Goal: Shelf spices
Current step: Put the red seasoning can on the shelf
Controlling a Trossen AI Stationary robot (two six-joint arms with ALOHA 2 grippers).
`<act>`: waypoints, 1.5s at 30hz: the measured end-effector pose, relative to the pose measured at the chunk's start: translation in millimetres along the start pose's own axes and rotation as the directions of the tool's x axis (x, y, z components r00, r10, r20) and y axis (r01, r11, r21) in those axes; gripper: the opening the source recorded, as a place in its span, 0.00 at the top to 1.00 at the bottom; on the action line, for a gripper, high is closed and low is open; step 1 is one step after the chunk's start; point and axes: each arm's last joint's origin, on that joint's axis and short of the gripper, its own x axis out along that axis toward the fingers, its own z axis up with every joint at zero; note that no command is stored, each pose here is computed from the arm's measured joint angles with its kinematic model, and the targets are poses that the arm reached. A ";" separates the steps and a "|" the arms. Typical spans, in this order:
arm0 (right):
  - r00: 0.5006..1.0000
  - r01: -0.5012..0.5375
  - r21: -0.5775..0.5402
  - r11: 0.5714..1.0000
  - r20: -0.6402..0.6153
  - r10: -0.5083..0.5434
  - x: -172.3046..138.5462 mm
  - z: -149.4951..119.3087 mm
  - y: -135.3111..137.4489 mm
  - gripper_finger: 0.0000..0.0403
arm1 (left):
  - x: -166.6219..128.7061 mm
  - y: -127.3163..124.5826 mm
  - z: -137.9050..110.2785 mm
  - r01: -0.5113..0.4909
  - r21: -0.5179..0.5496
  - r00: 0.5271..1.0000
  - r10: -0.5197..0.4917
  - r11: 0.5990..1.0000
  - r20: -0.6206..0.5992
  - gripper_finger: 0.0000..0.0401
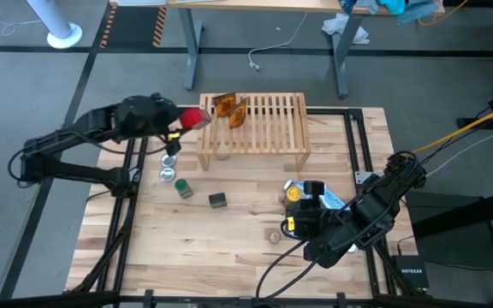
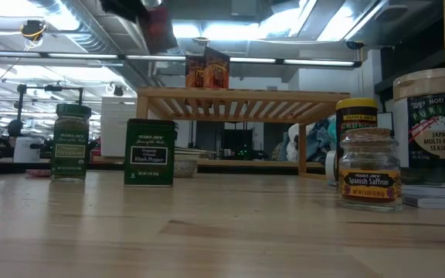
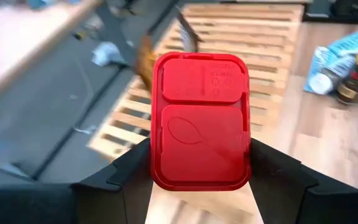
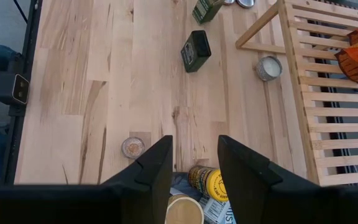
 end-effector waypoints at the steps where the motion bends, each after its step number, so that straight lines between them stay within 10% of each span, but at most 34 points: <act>1: 1.000 0.000 0.000 1.000 0.000 0.000 0.0 0.0 0.0 0.67 | 5.9 0.6 0.6 0.024 -0.003 1.000 -0.024 1.000 -0.013 0.48; 14: 1.000 0.000 0.000 1.000 0.000 0.000 0.0 0.0 0.0 0.67 | 73.9 14.7 -6.5 0.152 -0.004 0.966 -0.149 0.988 -0.209 0.48; 45: 0.954 -0.172 0.160 0.972 0.274 0.124 -5.0 29.5 13.2 0.67 | 78.1 23.4 -1.7 0.170 0.009 0.976 -0.167 0.985 -0.138 0.48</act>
